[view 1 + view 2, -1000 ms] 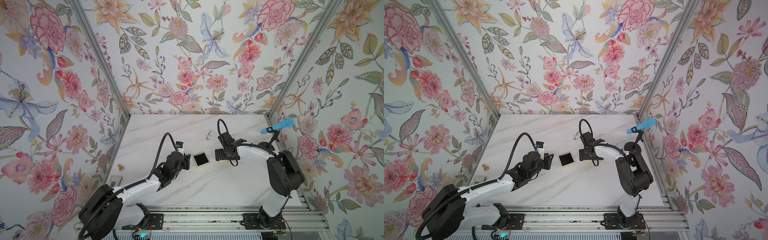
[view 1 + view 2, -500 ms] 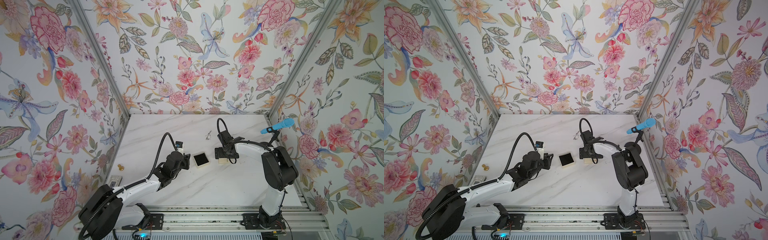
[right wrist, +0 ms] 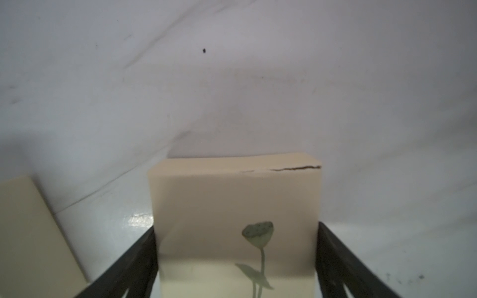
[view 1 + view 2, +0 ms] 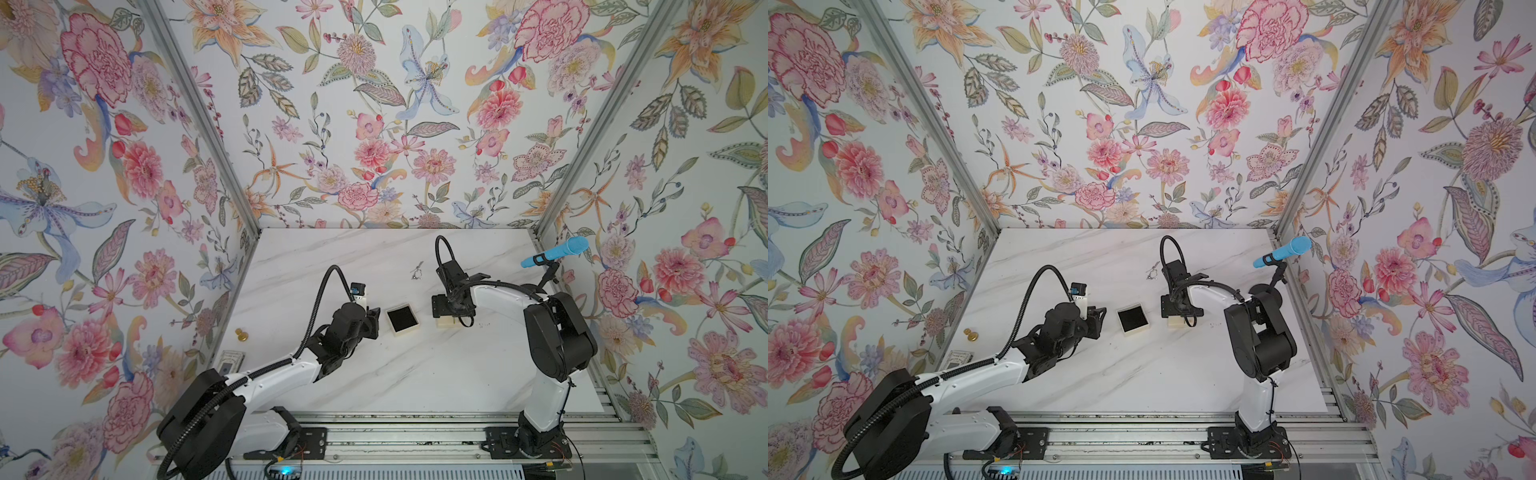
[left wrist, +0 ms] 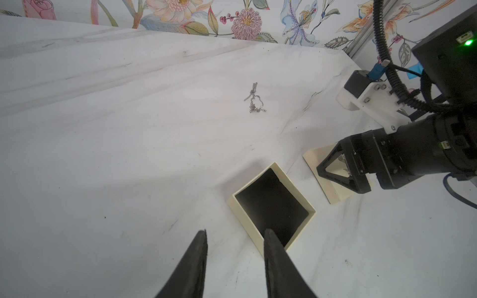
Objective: Take the necklace out of the lift-off lid jewelry box
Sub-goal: Pick up the lid from the center of the board.
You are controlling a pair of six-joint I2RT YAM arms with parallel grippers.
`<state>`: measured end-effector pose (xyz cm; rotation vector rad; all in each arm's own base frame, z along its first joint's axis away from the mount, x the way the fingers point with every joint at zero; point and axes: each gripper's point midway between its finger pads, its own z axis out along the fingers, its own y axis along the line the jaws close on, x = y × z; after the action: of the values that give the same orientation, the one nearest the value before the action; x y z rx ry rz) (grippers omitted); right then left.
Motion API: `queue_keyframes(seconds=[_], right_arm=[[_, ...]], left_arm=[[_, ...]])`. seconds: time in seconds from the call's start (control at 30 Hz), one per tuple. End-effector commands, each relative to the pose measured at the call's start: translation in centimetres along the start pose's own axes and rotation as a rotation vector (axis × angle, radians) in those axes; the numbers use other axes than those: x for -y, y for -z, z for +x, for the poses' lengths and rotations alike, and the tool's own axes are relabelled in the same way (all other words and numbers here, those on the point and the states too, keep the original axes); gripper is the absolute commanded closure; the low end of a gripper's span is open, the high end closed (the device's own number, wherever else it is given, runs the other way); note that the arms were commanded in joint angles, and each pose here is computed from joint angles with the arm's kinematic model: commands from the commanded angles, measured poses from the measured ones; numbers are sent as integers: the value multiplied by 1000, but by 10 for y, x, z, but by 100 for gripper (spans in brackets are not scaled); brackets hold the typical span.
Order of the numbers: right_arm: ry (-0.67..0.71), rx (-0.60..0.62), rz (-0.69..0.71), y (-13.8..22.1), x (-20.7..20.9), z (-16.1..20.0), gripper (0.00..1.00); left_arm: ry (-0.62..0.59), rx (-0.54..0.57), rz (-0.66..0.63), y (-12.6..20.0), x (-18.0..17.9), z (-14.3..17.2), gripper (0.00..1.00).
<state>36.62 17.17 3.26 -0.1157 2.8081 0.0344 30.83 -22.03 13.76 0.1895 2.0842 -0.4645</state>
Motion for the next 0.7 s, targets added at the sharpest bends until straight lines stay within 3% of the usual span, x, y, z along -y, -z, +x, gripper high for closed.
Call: queue_keyframes(seconds=[0.0, 0.67], right_arm=[[7, -11, -35, 3, -5, 3, 17], [211, 66, -147, 67, -96, -3, 17]], left_arm=[[-3, -2, -20, 1, -7, 3, 62], [7, 5, -27, 5, -11, 3, 62]])
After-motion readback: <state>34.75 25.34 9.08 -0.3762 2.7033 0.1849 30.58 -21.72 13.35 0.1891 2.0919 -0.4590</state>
